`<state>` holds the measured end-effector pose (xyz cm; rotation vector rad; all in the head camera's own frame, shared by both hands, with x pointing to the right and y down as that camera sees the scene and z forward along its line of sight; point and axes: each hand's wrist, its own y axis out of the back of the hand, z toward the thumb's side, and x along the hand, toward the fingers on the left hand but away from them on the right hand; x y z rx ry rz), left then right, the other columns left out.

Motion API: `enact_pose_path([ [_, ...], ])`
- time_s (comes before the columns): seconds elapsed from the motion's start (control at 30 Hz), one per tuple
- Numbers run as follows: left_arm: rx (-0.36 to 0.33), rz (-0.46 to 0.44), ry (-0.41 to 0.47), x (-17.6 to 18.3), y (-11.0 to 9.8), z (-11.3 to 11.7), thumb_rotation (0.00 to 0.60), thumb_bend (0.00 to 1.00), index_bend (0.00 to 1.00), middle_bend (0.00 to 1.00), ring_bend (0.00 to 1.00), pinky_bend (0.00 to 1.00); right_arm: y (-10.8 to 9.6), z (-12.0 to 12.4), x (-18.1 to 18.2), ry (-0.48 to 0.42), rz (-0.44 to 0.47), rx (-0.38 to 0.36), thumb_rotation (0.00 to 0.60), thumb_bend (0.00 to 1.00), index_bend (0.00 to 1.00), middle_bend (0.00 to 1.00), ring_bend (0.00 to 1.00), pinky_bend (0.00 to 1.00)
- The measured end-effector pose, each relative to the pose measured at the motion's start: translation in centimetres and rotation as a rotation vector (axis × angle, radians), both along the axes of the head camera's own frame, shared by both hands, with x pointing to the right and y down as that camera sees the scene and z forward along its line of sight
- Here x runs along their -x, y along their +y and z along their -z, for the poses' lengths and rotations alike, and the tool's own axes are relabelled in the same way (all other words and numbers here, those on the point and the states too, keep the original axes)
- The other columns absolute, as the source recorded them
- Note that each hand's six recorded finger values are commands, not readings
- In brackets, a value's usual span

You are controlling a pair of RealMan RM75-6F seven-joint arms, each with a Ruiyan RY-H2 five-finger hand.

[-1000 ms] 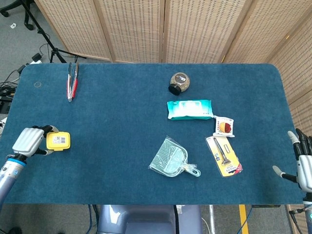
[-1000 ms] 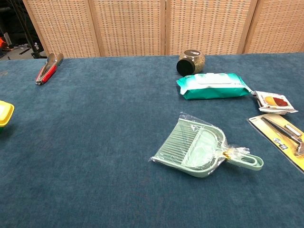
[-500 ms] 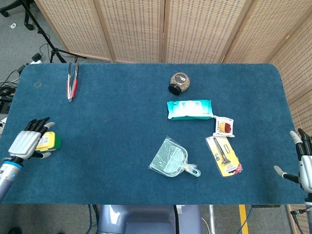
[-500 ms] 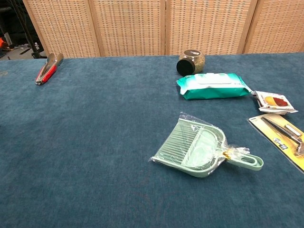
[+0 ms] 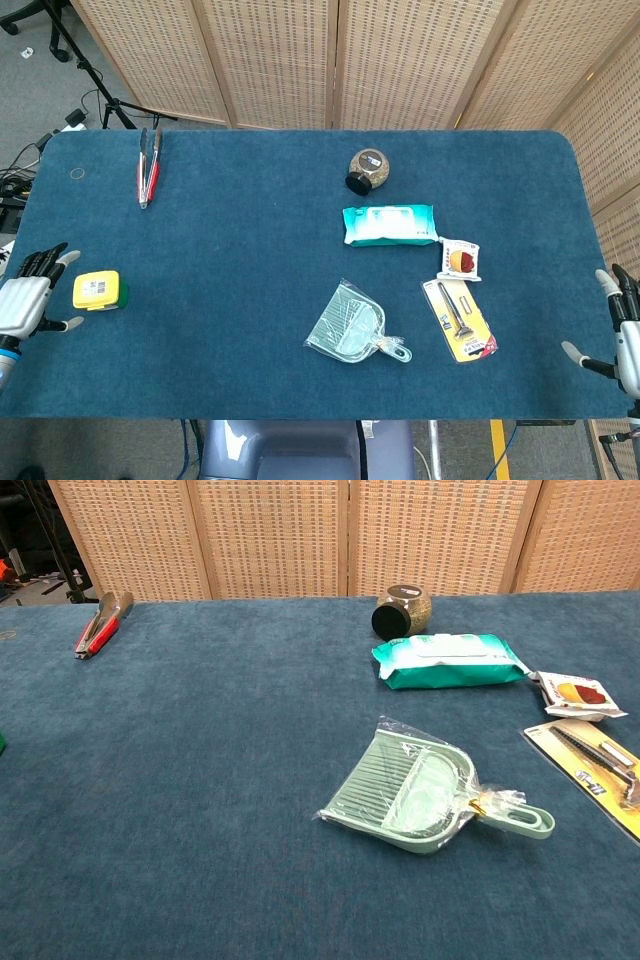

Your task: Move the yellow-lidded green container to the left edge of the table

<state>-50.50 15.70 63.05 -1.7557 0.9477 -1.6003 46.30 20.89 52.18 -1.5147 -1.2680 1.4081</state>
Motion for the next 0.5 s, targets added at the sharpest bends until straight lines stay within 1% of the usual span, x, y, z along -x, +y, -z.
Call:
enact_pose_path([
  [0.1, 0.029, 0.035, 0.01, -0.1, -0.1, -0.8, 0.6, 0.0, 0.0, 0.0, 0.0, 0.03, 0.0, 0.1, 0.1, -0.005, 0.005, 0.0, 0.6, 0.0, 0.0, 0.0, 0.0, 0.0],
  [0.2, 0.062, 0.05, 0.007, -0.7, -0.1, -2.0, 0.6, 0.01, 0.0, 0.0, 0.0, 0.07, 0.0, 0.2, 0.0, -0.01, 0.003, -0.003, 0.6, 0.0, 0.0, 0.0, 0.0, 0.0],
  [0.27, 0.081, 0.05, 0.001, -1.1, 0.0, -2.8, 0.6, 0.01, 0.03, 0.0, 0.0, 0.08, 0.0, 0.3, -0.1, -0.011, 0.0, -0.005, 0.6, 0.0, 0.0, 0.0, 0.0, 0.0],
  [0.33, 0.096, 0.047, -0.009, -1.4, 0.2, -3.4, 0.6, 0.01, 0.1, 0.01, 0.03, 0.12, 0.0, 0.3, -0.2, -0.012, -0.002, -0.004, 0.6, 0.0, 0.0, 0.0, 0.0, 0.0],
  [0.37, 0.105, 0.05, -0.013, -1.5, 0.2, -3.8, 0.6, 0.02, 0.16, 0.03, 0.07, 0.15, -0.1, 0.3, -0.2, -0.012, -0.003, -0.004, 0.6, 0.0, 0.0, 0.0, 0.0, 0.0],
  [0.43, 0.108, 0.061, -0.011, -1.6, 0.2, -4.2, 0.6, 0.05, 0.27, 0.1, 0.13, 0.21, -0.1, 0.2, -0.3, -0.012, -0.004, -0.003, 0.6, 0.0, 0.0, 0.0, 0.0, 0.0],
  [0.5, 0.102, 0.065, -0.014, -1.8, 0.0, -4.5, 0.6, 0.1, 0.4, 0.19, 0.22, 0.27, -0.1, 0.2, -0.3, -0.012, -0.004, -0.001, 0.6, 0.0, 0.0, 0.0, 0.0, 0.0],
])
